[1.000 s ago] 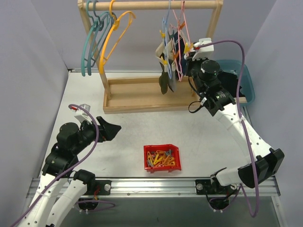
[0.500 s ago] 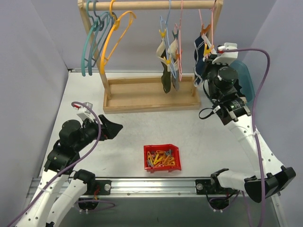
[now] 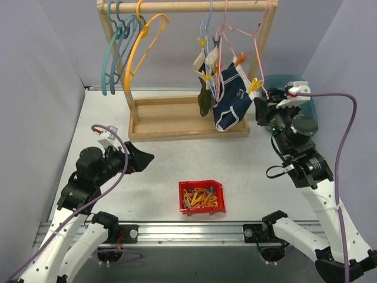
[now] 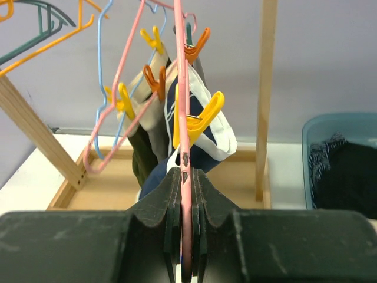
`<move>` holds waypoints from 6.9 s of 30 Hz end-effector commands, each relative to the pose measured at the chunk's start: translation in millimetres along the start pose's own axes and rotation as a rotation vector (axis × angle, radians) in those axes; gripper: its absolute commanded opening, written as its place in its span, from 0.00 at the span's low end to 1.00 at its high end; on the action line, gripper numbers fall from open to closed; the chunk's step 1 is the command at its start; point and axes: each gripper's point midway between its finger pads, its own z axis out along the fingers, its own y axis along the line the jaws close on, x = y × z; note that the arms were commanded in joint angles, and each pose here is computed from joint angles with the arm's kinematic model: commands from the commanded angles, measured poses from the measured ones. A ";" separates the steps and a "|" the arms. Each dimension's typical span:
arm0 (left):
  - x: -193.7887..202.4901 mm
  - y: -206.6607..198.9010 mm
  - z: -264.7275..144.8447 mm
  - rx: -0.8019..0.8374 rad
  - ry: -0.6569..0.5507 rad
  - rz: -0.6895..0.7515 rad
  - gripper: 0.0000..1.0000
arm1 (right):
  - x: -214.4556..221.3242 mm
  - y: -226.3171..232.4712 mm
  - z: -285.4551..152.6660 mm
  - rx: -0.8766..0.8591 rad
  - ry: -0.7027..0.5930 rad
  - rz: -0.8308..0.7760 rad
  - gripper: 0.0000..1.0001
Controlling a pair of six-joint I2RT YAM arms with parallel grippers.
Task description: Remove the underwear clipped to the hanger
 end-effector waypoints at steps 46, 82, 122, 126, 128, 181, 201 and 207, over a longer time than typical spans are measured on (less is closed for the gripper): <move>-41.6 -116.6 -80.3 0.467 -0.119 0.072 0.94 | 35.2 101.7 -164.3 -0.781 0.125 0.227 0.00; -31.7 -101.1 36.7 0.335 0.043 -0.027 0.94 | 159.2 110.5 -93.7 -0.661 0.262 0.223 0.00; 23.9 -62.6 83.4 -0.102 0.094 0.322 0.94 | 208.2 135.0 -115.7 -0.637 0.350 0.216 0.00; 20.8 -62.7 84.4 -0.069 0.049 0.375 0.96 | 204.0 136.0 -117.5 -0.649 0.344 0.216 0.00; 22.7 -63.0 81.8 -0.032 0.033 0.400 0.97 | 203.3 138.7 -120.3 -0.669 0.350 0.213 0.00; 11.0 -85.3 159.4 -0.321 0.048 -0.073 0.95 | 206.6 80.6 -113.1 -0.336 0.175 0.208 0.00; 32.6 -68.6 175.4 -0.448 0.002 0.028 0.92 | 200.1 90.2 -111.2 -0.316 0.145 0.242 0.00; 23.0 -71.6 163.5 -0.443 -0.065 0.029 0.87 | 183.1 95.4 -116.6 -0.337 0.103 0.436 0.00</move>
